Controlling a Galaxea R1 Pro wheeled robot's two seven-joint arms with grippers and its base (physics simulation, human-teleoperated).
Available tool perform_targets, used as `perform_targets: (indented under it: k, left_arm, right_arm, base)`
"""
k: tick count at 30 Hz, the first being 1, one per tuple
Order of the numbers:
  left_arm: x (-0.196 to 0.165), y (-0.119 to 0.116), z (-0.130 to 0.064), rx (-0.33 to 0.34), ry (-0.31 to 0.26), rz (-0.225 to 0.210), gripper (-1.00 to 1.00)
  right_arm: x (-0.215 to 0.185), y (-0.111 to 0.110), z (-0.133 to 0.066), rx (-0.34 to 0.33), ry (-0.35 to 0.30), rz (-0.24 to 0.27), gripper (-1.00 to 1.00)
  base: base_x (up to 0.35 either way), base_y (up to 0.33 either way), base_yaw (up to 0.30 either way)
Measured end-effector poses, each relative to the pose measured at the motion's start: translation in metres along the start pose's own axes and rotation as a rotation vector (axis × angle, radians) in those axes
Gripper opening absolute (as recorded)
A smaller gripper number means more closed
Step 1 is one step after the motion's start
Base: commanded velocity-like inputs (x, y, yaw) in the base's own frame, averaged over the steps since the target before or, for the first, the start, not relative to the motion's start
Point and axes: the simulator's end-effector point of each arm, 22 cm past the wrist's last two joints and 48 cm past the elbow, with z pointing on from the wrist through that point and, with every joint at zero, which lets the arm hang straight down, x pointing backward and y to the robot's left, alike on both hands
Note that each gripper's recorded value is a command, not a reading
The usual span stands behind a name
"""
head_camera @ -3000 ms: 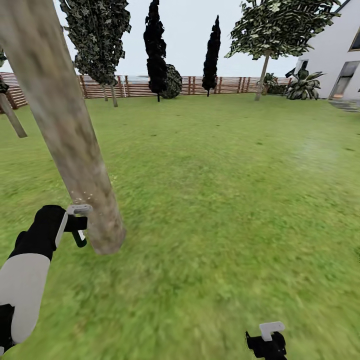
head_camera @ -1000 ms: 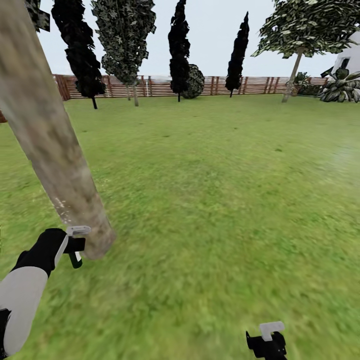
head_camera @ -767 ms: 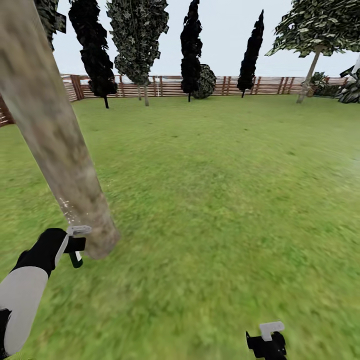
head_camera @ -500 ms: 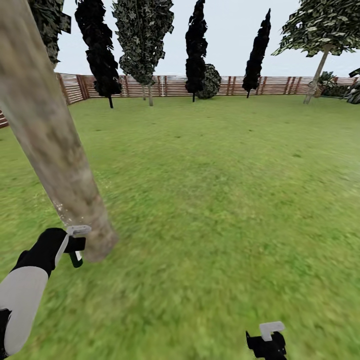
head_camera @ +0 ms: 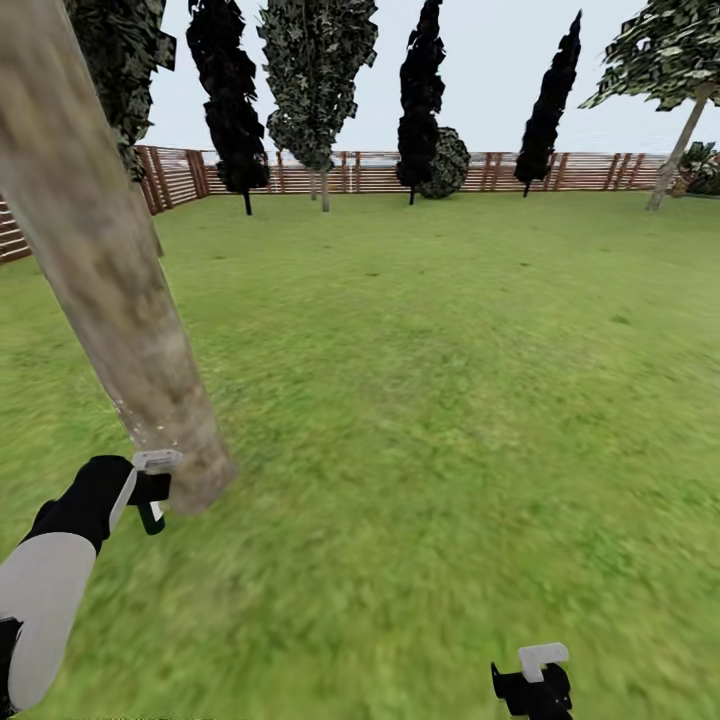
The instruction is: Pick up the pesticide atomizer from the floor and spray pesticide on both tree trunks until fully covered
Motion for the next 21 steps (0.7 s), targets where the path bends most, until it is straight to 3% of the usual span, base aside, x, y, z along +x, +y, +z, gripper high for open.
perform_targets:
  k: [4,14,21]
  left_arm:
    - [0.0004,-0.0001,0.0,0.0,0.001,-0.001,-1.0]
    - [-0.0001,0.0053,-0.0004,-0.02,0.001,-0.005,-1.0]
    - [-0.0054,0.0066,-0.0028,-0.026,-0.006,-0.004,-1.0]
  right_arm:
    - [0.0001,0.0001,0.0,0.0,0.0,0.0,1.0]
    - [-0.0001,-0.0001,0.0,0.0,0.0,0.0,1.0]
    - [0.0,-0.0009,0.0,0.002,0.0,0.0,1.0]
  base:
    - [0.201,-0.231,0.204]
    - [0.217,-0.22,0.016]
    - [0.05,-0.042,0.249]
